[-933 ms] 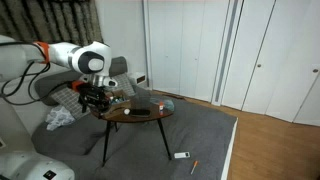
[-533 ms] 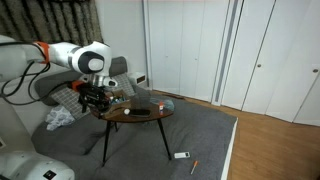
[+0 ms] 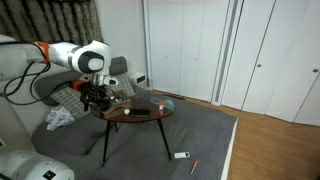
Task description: Pick up the glue stick from the box and put it on the table
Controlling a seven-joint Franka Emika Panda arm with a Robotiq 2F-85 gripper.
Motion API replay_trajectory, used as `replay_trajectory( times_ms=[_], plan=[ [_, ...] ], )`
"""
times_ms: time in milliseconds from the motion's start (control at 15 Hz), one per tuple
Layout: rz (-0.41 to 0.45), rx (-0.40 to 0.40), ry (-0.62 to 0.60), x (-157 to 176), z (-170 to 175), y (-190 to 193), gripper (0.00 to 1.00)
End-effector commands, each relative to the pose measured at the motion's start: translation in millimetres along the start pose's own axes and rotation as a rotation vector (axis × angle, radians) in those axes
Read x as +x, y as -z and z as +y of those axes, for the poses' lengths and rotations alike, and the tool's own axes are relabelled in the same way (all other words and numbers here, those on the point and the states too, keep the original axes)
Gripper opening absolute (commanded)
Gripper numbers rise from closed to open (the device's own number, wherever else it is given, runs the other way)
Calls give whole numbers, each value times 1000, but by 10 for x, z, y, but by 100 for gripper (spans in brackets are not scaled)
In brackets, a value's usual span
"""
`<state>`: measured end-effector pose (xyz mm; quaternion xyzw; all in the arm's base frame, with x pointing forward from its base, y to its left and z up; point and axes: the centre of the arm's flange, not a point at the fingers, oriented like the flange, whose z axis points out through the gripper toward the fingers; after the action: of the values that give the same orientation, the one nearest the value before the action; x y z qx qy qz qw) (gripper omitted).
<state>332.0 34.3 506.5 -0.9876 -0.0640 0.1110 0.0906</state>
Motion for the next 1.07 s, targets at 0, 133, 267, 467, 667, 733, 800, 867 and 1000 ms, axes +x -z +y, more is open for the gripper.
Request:
replay_trajectory(
  times_ms=[0, 133, 267, 467, 667, 733, 800, 867, 1000],
  plan=[
    [49, 32, -4, 487, -349, 181, 100],
    [71, 63, -41, 746, -604, 255, 100],
    [88, 81, -92, 1048, -886, 298, 100],
    [153, 69, -165, 1525, -1166, 317, 100],
    [224, 73, -268, 1950, -1334, 296, 100],
    [248, 81, -310, 2097, -1387, 277, 100],
    [277, 98, -348, 2234, -1420, 260, 100],
    [302, 109, -391, 2385, -1453, 217, 100],
    [369, 120, -459, 2611, -1496, 118, 100]
  ],
)
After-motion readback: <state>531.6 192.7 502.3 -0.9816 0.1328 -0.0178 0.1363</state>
